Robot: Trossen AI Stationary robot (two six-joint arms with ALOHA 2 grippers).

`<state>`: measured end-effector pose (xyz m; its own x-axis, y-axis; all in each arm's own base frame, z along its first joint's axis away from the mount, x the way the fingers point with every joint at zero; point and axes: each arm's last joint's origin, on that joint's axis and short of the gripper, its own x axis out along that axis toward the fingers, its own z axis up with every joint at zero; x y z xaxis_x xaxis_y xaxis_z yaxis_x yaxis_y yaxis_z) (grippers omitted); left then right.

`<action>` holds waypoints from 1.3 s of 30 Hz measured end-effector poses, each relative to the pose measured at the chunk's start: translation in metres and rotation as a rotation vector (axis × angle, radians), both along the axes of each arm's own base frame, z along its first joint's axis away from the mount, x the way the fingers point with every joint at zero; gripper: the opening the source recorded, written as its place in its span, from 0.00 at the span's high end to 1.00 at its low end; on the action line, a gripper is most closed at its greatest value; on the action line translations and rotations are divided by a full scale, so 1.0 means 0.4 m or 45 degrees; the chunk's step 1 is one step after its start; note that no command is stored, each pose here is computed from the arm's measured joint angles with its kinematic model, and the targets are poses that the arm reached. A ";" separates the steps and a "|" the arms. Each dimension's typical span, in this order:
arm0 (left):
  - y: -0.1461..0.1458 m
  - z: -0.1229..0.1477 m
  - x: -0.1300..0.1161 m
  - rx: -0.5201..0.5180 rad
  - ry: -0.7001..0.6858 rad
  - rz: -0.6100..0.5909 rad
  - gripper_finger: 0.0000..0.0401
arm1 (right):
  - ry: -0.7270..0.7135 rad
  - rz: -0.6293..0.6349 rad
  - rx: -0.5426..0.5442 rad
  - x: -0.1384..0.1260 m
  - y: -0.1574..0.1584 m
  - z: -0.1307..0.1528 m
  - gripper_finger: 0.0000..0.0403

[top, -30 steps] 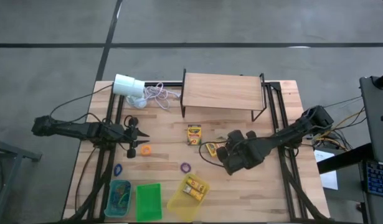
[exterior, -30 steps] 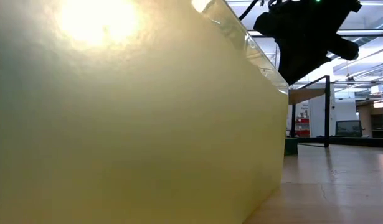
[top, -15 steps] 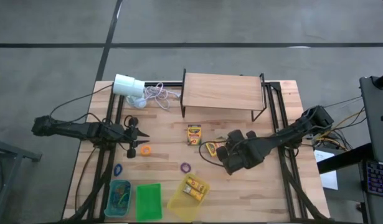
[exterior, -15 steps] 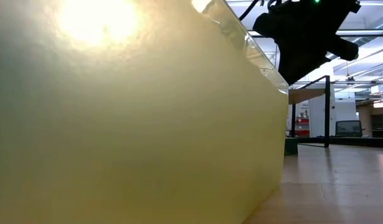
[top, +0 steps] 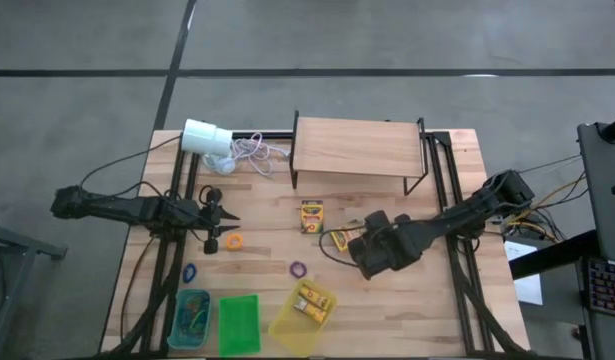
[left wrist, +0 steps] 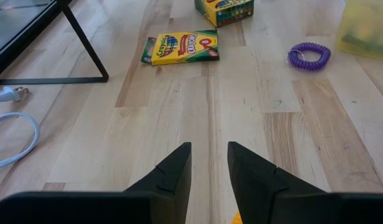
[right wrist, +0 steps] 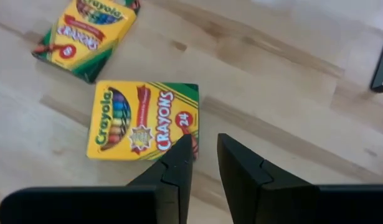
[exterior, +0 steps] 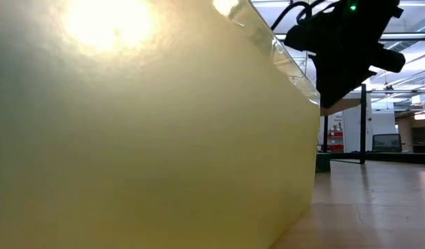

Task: Pick & Place Office Desk Supplies
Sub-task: Put the crayon box into the yellow bin

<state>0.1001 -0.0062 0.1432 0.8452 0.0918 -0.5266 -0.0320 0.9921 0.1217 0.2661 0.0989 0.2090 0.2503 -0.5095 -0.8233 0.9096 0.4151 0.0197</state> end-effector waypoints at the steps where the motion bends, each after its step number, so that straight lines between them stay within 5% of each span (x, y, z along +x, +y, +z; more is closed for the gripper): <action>1: 0.000 0.000 0.000 0.000 0.001 0.000 0.73 | 0.007 0.006 -0.004 -0.001 0.000 -0.003 0.82; 15: 0.000 0.000 0.000 0.003 0.001 -0.001 0.73 | 0.036 -0.037 -0.049 -0.021 -0.037 -0.073 0.82; 39: 0.000 0.000 0.000 0.002 0.000 -0.001 0.73 | 0.013 -0.056 -0.041 -0.004 -0.064 -0.075 0.82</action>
<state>0.1001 -0.0062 0.1432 0.8452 0.0921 -0.5265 -0.0313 0.9919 0.1233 0.2643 0.0734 0.1791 0.2189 -0.5461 -0.8086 0.9271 0.3749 -0.0022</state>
